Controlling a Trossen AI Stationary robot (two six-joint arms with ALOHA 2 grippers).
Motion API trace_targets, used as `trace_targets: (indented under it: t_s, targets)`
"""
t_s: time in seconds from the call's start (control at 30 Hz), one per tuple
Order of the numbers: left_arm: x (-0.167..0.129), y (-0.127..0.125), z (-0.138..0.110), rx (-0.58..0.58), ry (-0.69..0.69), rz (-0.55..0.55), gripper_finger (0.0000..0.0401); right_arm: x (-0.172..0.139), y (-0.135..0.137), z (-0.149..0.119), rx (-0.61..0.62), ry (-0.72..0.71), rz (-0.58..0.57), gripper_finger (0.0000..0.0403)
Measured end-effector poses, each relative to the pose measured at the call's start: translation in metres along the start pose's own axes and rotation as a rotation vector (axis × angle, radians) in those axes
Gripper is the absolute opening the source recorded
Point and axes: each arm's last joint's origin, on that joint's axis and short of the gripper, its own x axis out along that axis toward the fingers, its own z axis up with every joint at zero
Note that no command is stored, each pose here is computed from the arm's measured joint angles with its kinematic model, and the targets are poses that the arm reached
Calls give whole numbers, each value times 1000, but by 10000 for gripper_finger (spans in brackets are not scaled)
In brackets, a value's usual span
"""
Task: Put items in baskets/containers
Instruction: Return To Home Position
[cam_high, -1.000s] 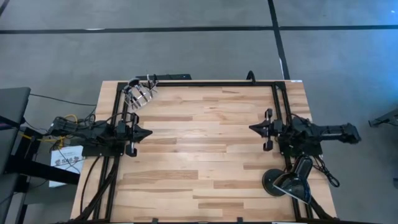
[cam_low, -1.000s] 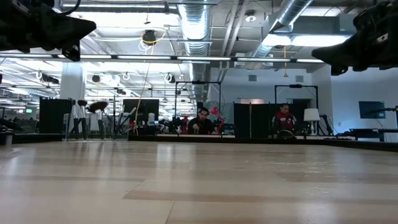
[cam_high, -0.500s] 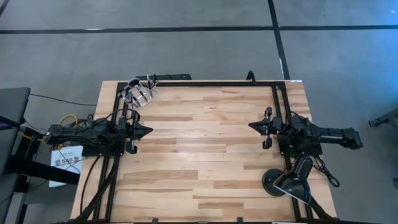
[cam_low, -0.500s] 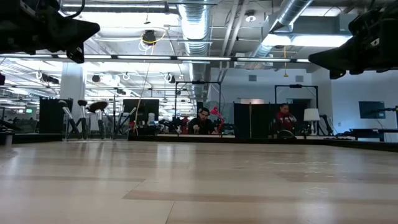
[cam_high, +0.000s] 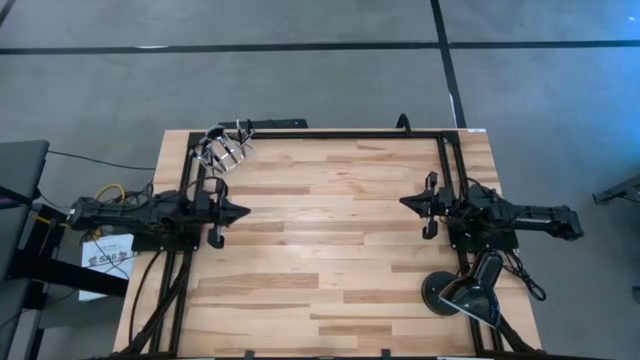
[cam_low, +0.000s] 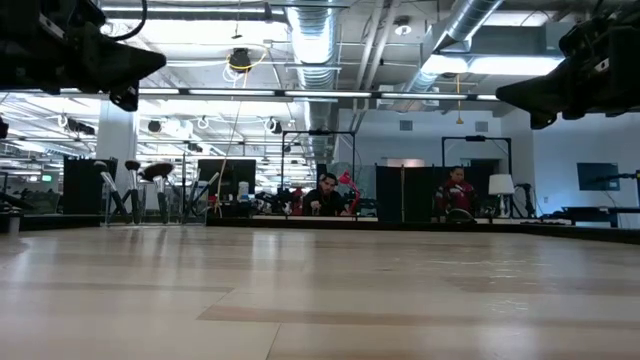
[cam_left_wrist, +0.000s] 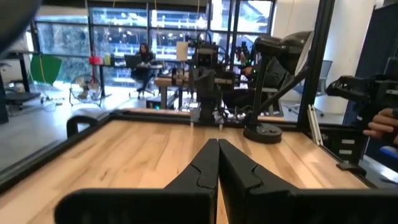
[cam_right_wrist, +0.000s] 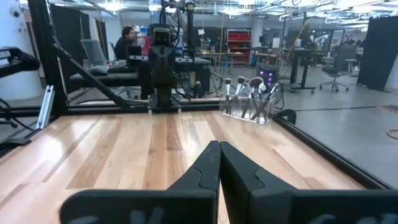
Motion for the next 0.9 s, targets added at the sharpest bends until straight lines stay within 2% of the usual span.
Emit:
trace_targets:
  t_s: [0.13, 0.5, 0.9]
  targets:
    - [3, 0, -4, -29, 42, 1, 6, 0, 0, 0, -1, 0, 0, 0]
    - [8, -1, -13, -14, 141, 3, 6, 0, 0, 0, -3, 1, 0, 0]
    - [11, -1, -17, -8, 182, 3, 6, 0, 0, 0, -3, 1, 1, 0]
